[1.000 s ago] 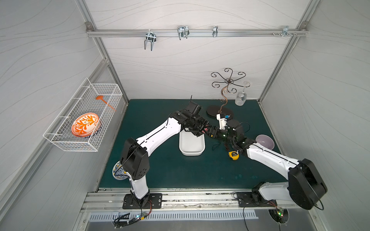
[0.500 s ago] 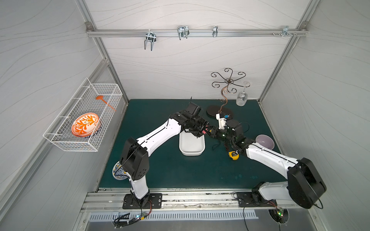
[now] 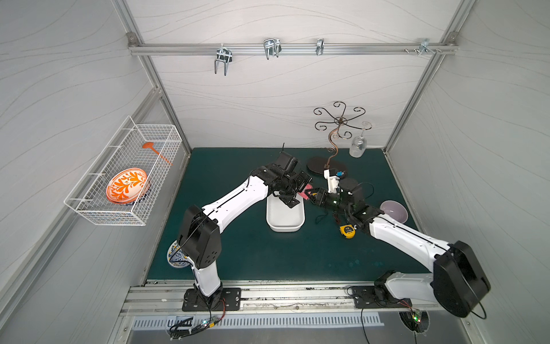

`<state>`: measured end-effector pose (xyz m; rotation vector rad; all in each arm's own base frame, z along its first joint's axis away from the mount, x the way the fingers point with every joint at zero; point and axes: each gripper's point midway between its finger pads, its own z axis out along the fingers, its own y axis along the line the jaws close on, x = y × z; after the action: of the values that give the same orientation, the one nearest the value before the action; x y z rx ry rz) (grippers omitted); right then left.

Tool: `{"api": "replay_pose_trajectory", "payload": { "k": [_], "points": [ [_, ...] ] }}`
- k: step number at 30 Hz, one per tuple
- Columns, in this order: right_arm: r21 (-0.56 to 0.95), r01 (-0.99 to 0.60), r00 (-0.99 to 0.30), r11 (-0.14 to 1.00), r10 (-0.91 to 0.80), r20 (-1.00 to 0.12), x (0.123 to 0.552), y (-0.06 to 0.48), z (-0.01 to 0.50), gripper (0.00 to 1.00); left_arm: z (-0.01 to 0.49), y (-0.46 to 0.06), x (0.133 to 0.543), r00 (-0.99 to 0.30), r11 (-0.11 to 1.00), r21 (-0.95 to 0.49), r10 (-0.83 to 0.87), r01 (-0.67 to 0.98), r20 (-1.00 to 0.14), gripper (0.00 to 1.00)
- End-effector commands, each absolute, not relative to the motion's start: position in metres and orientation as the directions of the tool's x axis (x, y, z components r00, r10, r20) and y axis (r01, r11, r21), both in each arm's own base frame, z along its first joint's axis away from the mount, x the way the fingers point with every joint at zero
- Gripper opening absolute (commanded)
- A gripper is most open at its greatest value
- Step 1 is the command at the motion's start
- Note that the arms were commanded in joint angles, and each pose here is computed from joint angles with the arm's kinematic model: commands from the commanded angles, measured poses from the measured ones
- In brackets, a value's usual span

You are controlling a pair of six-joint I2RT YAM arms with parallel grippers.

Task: Take the tape measure out of the storage box
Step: Place the tape measure at the center of the board.

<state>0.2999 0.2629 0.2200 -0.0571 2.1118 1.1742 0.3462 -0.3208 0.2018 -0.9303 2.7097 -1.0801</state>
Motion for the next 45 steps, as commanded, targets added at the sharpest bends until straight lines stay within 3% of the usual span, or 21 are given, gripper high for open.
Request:
{"api": "replay_pose_trajectory", "payload": {
  "k": [1,6,9,20,32,45],
  "points": [
    [0.737,-0.334,-0.772,0.587,0.278,-0.572,0.284,0.247,0.221,0.01,0.232,-0.292,0.355,-0.843,0.647,-0.647,-0.537,-0.404,-0.01,1.0],
    [0.769,-0.266,-0.843,0.581,0.246,-0.478,0.252,0.227,0.199,0.03,0.232,-0.258,0.361,-0.879,0.815,-0.513,-0.425,-0.269,-0.214,1.0],
    [0.791,-0.221,-0.879,0.571,0.235,-0.416,0.232,0.215,0.183,0.03,0.232,-0.244,0.361,-0.879,0.852,-0.469,-0.391,-0.234,-0.273,1.0],
    [0.831,-0.1,-0.962,0.547,0.16,-0.221,0.193,0.199,0.103,0.13,0.237,-0.226,0.359,-0.859,0.867,-0.457,-0.378,-0.199,-0.344,1.0],
    [0.78,-0.062,-0.981,0.623,0.105,-0.161,0.191,0.191,0.058,0.16,0.23,-0.208,0.349,-0.837,0.863,-0.45,-0.411,-0.229,-0.362,1.0],
    [0.694,-0.054,-0.982,0.718,0.09,-0.169,0.18,0.173,0.059,0.6,0.226,-0.204,0.347,-0.837,0.872,-0.435,-0.401,-0.224,-0.372,1.0]
  ]
}}
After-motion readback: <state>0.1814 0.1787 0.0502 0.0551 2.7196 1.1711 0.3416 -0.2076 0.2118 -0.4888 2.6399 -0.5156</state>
